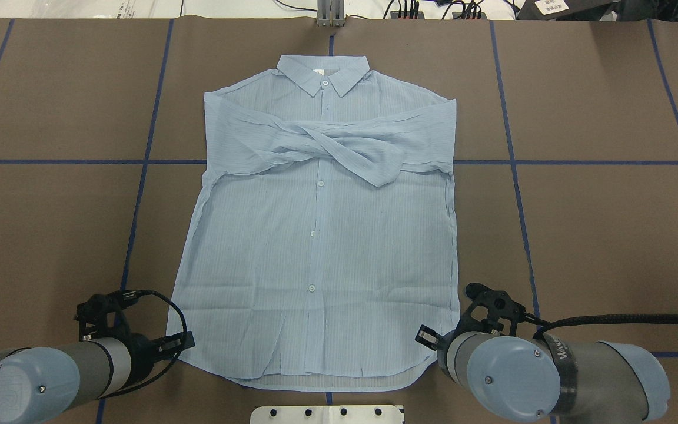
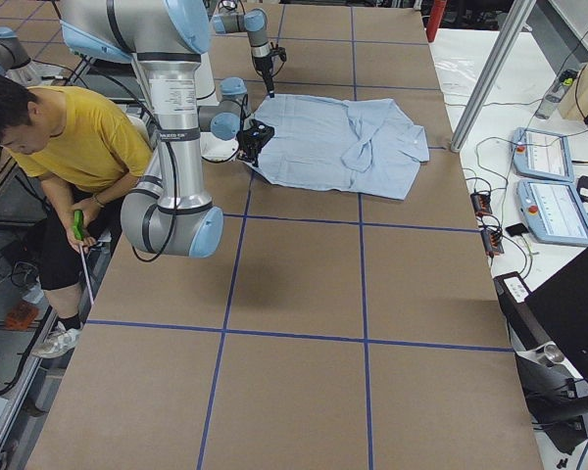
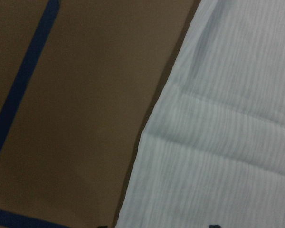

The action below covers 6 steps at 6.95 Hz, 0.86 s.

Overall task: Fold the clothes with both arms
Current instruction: 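Grasp both hem corners nearest the robot with both grippers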

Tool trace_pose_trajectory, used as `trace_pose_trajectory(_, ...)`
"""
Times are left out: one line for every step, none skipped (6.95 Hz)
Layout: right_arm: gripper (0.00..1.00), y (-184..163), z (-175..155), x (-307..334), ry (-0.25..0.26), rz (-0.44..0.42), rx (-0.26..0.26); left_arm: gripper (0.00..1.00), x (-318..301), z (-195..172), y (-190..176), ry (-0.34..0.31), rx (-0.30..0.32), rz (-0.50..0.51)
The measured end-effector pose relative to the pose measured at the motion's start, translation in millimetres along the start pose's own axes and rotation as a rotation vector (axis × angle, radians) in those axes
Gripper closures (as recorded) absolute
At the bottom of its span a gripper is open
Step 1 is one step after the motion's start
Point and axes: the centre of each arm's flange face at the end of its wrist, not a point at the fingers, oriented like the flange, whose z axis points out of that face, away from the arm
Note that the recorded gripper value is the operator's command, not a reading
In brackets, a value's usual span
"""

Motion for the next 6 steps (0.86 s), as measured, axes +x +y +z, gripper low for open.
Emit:
trace_pose_trajectory(1.00,0.1,-0.1,0.1,0.000,0.000,0.000,0.30,-1.3,3.8,0.5,-0.006,0.000,0.001)
trace_pose_trajectory(1.00,0.1,-0.1,0.3,0.000,0.000,0.000,0.47,-2.6,6.4,0.7,-0.011,0.001,0.002)
trace_pose_trajectory(1.00,0.0,-0.2,0.4,0.000,0.000,0.000,0.99,-3.7,8.0,0.7,-0.015,0.001,0.002)
trace_pose_trajectory(1.00,-0.2,-0.7,0.3,-0.001,0.000,0.000,1.00,-4.2,8.5,0.8,-0.017,0.000,0.001)
trace_pose_trajectory(1.00,-0.1,-1.4,0.1,-0.002,0.000,-0.001,1.00,-4.0,8.5,1.0,-0.017,-0.003,0.001)
trace_pose_trajectory(1.00,-0.5,-2.8,0.0,-0.005,0.001,-0.001,1.00,-1.8,6.4,1.6,-0.010,-0.007,0.000)
